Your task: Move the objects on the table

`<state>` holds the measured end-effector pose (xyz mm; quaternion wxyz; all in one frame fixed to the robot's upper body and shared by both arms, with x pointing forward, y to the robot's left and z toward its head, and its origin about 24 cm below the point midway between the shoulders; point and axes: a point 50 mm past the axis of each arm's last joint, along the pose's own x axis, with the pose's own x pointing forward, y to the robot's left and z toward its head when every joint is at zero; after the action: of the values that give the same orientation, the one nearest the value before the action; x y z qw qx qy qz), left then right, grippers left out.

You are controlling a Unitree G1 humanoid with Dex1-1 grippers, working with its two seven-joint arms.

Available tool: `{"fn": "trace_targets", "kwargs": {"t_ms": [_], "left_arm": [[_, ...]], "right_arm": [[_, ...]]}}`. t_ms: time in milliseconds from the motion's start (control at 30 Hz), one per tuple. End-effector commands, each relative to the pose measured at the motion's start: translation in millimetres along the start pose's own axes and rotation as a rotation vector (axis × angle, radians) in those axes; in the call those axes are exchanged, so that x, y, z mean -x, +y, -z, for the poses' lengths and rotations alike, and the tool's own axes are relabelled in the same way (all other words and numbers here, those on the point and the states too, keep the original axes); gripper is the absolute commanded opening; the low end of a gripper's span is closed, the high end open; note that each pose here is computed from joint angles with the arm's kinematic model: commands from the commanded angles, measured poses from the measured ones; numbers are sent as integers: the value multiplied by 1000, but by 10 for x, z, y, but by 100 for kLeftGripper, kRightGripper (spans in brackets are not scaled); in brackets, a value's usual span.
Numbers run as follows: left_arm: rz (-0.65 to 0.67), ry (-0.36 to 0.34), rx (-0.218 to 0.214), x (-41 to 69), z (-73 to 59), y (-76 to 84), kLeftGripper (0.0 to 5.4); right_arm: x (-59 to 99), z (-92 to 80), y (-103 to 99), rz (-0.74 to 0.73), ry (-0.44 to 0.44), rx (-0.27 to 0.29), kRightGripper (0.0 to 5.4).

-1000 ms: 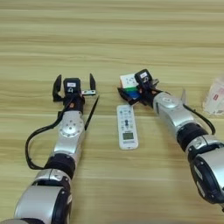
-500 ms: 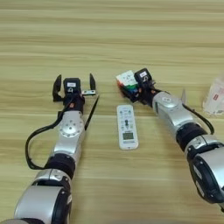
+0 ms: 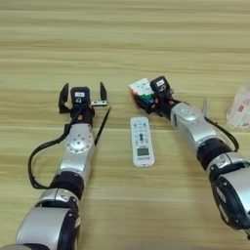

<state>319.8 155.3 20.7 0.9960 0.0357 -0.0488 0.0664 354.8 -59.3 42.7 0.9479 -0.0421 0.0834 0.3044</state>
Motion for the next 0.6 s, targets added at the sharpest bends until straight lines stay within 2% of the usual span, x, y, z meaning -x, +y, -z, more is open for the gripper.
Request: {"fn": "trace_targets", "kwargs": {"t_ms": [33,267,533,600], "left_arm": [[2,-2,-10,-17,-19,-12,540],[3,0,-10,-21,-18,-12,540],[3,2,-11,-26,-15,-7,540],[3,3,-11,-26,-14,-7,540]], "right_arm": [[49,-63,-26,2,-44,-7,337],[201,-299,-48,4,-156,2,336],[325,-399,-65,18,-177,-9,336],[381,-472,-72,21,-206,-7,336]]}}
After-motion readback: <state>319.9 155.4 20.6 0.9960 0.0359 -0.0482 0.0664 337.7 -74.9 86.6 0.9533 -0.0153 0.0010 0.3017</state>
